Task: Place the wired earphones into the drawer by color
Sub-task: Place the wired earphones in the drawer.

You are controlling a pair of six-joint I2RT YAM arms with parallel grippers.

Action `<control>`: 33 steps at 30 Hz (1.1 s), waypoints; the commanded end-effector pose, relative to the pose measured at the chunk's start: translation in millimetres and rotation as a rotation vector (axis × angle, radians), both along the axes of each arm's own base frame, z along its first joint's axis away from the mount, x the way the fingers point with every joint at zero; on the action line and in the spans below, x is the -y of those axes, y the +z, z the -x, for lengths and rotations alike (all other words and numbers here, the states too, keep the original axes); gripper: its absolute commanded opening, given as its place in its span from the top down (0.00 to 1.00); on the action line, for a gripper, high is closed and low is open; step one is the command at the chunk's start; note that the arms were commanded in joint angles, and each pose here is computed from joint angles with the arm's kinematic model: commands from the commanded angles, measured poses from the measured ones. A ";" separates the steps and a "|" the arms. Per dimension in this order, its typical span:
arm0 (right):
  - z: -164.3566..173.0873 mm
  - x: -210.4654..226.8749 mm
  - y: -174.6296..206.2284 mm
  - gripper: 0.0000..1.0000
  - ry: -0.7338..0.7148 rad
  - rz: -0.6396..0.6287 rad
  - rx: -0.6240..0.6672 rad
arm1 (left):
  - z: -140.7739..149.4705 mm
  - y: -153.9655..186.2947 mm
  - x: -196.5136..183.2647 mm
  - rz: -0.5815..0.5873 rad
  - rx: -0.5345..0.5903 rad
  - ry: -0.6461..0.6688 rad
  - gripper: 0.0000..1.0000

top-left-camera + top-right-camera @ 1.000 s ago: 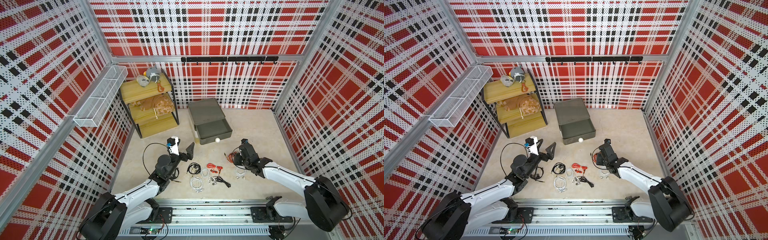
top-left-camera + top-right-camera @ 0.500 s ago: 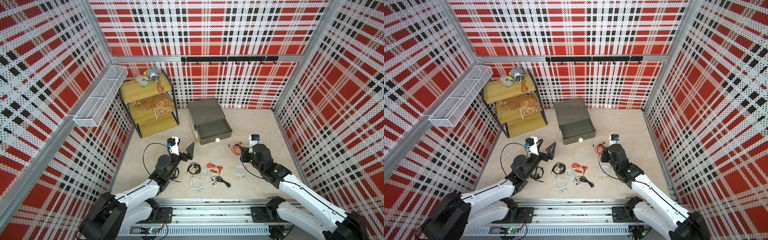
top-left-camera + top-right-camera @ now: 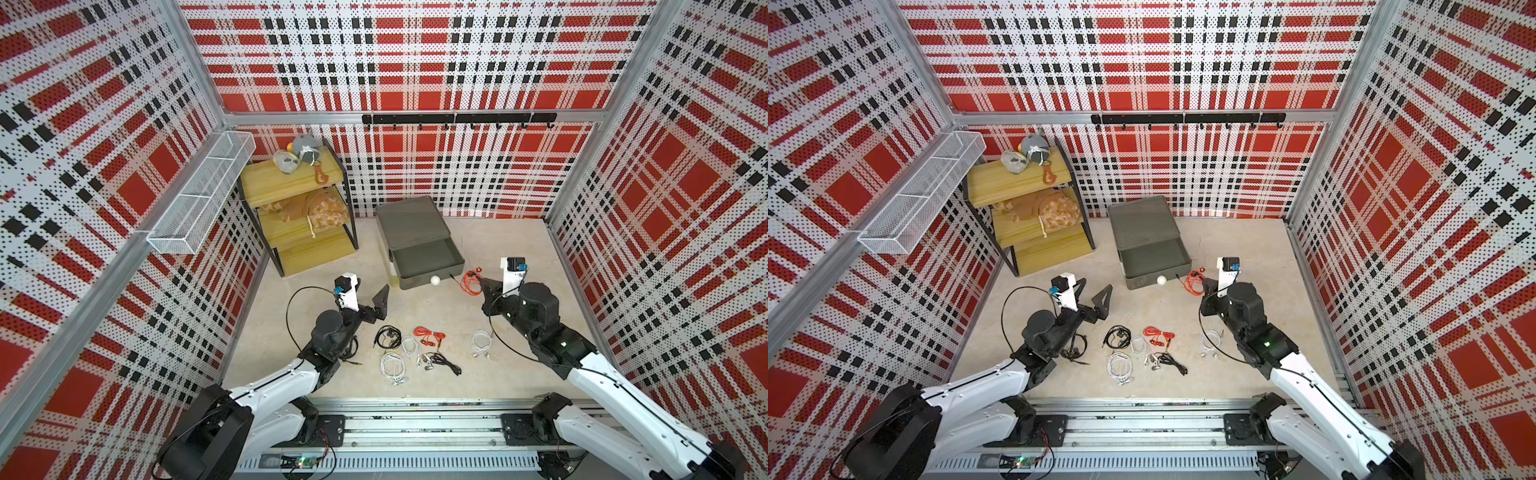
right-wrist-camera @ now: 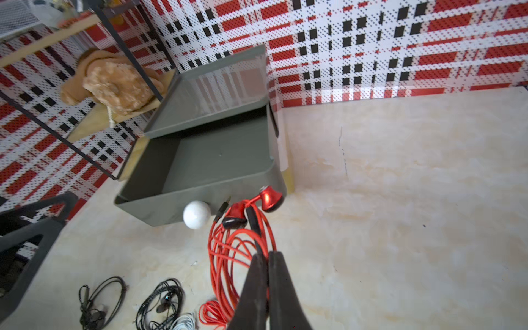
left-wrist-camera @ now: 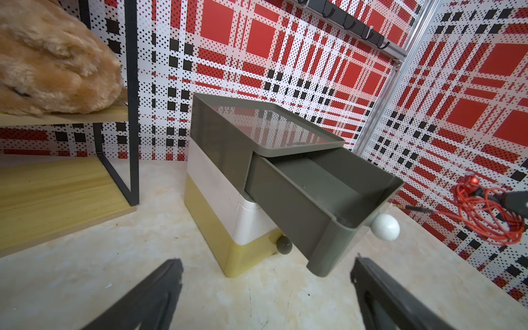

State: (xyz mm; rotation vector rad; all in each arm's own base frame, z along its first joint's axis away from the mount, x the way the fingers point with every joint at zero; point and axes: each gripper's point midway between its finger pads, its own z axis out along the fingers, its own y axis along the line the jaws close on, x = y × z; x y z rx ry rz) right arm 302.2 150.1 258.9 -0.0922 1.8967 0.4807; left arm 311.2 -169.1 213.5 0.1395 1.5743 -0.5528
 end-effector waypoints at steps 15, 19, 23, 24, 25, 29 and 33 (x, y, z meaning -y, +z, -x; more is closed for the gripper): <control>-48.8 -99.4 43.4 1.00 0.196 0.043 0.054 | 3.7 3.4 0.7 -0.008 0.019 -0.003 0.01; -52.0 -111.8 49.3 1.00 0.216 0.028 0.064 | 4.4 4.9 0.8 -0.006 0.023 -0.005 0.01; -54.7 -114.4 53.9 1.00 0.211 0.016 0.070 | 4.7 5.4 1.0 -0.005 0.024 -0.006 0.01; -55.4 -114.3 54.2 1.00 0.207 0.015 0.069 | 4.7 5.5 1.2 -0.005 0.025 -0.007 0.01; -55.8 -114.6 56.0 1.00 0.207 0.012 0.072 | 4.8 5.4 1.0 -0.004 0.023 -0.007 0.01; -59.3 -116.4 52.9 1.00 0.202 0.021 0.060 | 5.0 5.8 1.2 -0.003 0.024 -0.008 0.01; -67.7 -116.5 42.6 1.00 0.171 0.037 0.023 | 5.0 5.6 1.4 -0.004 0.024 -0.009 0.01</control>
